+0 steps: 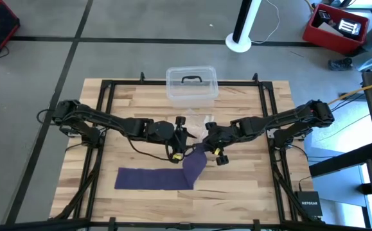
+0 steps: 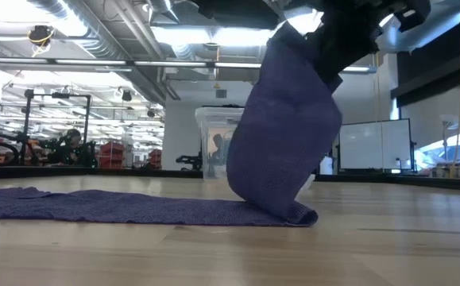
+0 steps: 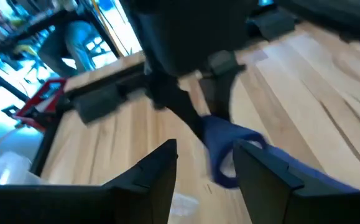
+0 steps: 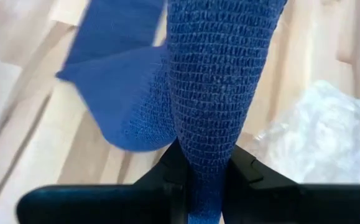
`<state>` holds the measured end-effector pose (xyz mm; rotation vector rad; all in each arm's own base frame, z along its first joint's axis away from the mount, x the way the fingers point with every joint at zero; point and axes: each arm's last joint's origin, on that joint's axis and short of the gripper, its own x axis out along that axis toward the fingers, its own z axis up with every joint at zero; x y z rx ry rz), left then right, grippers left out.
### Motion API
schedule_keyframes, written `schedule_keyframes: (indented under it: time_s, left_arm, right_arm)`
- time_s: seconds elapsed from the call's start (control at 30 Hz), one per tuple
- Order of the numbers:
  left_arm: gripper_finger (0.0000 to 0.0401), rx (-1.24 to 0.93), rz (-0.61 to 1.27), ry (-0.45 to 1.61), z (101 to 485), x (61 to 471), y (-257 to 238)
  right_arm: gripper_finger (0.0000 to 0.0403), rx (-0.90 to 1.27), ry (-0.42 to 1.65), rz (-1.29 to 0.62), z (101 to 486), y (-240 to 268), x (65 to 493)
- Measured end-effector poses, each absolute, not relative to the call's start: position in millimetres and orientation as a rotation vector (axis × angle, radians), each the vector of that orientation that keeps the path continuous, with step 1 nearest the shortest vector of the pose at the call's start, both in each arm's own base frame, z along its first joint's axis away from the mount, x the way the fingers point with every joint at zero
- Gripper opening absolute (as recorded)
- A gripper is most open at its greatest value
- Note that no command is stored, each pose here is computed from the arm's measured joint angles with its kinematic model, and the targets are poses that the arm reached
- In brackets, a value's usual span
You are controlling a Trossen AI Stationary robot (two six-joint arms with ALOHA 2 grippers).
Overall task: Roll bandage
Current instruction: Roll the violet bandage
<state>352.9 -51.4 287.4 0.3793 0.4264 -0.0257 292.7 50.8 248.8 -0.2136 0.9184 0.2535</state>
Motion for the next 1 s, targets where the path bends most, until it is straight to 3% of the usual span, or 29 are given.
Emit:
schedule_keyframes:
  time_s: [0.43, 1.0]
  left_arm:
    - [0.015, 0.436, -0.119, 0.433, 276, 357, -67]
    - [0.015, 0.724, -0.115, 0.447, 274, 360, -58]
  right_arm:
    - [0.0051, -0.235, 0.897, 0.28, 250, 51, 294]
    - [0.0051, -0.173, 0.917, 0.254, 249, 51, 293]
